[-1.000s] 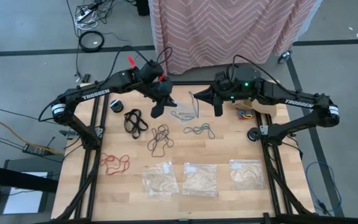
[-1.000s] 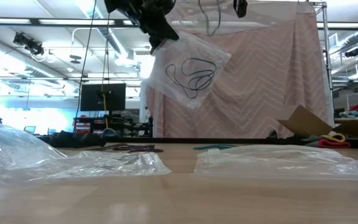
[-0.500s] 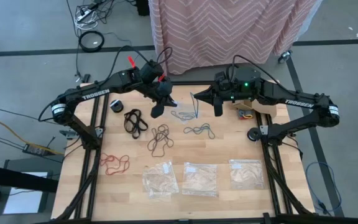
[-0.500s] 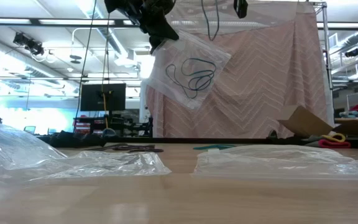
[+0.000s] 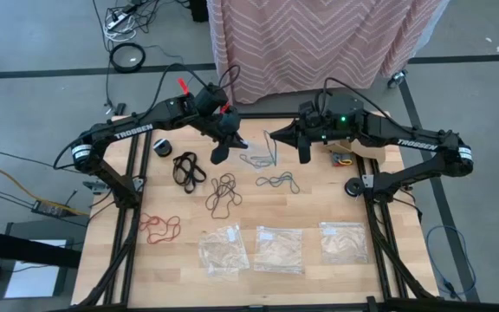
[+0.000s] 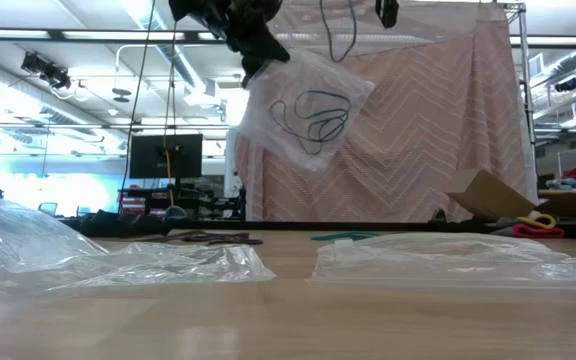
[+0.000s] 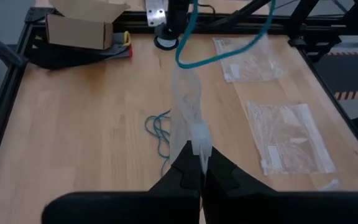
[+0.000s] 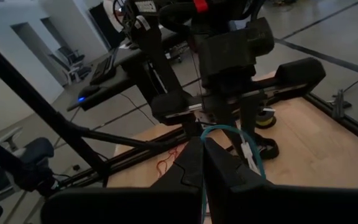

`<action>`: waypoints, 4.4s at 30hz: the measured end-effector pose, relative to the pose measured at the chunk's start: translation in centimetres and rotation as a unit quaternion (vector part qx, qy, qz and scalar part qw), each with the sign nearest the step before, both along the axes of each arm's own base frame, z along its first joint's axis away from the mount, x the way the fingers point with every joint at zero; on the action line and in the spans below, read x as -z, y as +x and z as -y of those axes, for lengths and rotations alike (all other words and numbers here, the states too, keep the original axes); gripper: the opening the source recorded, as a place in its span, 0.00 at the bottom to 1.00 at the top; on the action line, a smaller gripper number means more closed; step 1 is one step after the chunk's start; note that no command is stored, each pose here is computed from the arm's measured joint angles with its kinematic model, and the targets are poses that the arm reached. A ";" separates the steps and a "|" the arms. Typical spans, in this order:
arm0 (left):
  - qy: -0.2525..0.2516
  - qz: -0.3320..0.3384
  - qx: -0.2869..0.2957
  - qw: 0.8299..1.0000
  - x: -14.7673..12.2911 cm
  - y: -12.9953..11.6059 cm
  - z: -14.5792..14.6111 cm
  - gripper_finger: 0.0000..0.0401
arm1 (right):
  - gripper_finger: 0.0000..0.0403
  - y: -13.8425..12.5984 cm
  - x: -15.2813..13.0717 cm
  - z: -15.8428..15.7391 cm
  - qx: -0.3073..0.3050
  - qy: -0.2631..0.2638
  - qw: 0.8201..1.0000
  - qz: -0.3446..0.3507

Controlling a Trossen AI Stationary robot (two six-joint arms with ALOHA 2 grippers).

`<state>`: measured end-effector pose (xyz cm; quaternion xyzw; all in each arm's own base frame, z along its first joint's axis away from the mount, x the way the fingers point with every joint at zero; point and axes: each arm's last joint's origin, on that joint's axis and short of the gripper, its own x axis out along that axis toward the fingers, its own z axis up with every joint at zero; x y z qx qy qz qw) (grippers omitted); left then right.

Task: Sort rubber bands
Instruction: Put the blue rubber band into the top transparent zip bag

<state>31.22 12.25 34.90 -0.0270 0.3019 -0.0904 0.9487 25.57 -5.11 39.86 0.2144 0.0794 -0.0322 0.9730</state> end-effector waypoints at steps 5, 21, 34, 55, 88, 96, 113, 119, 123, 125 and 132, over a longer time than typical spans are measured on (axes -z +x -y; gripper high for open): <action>-0.001 0.001 0.001 1.000 0.0 0.0 0.0 0.00 | 0.00 0.0 0.0 0.0 -0.004 0.001 1.000 0.000; -0.005 0.004 0.007 1.000 0.0 0.0 0.0 0.00 | 0.00 0.0 0.2 -0.1 -0.009 0.006 1.000 -0.011; -0.017 0.017 0.023 0.999 -0.2 0.2 0.3 0.00 | 0.00 -0.1 0.6 0.0 -0.003 0.009 0.999 -0.031; -0.033 0.050 0.063 0.996 -0.7 0.7 1.1 0.00 | 0.00 -0.5 0.7 1.6 0.041 -0.015 0.998 -0.037; -0.014 0.028 0.016 0.999 0.1 0.9 -0.1 0.00 | 0.00 -0.3 2.4 0.4 -0.029 -0.034 0.980 -0.192; -0.010 0.041 0.022 0.999 -0.1 1.0 -0.1 0.00 | 0.00 0.1 2.8 0.7 -0.049 -0.032 0.977 -0.206; -0.026 0.028 0.031 0.999 0.1 0.9 0.1 0.00 | 0.00 2.4 4.2 2.3 -0.050 -0.018 0.978 -0.200; -0.023 0.034 0.032 0.999 0.0 0.9 0.1 0.00 | 0.00 3.1 4.9 2.5 -0.057 -0.010 0.976 -0.208; -0.023 0.034 0.032 0.999 0.0 0.9 0.1 0.00 | 0.00 3.7 5.7 2.5 -0.062 -0.005 0.973 -0.222; -0.022 0.035 0.032 0.999 0.0 0.9 0.1 0.00 | 0.00 3.9 6.1 2.6 -0.063 -0.001 0.970 -0.234; -0.020 0.038 0.032 0.999 0.0 1.0 0.1 0.00 | 0.05 5.4 7.6 2.5 -0.131 0.014 0.964 -0.231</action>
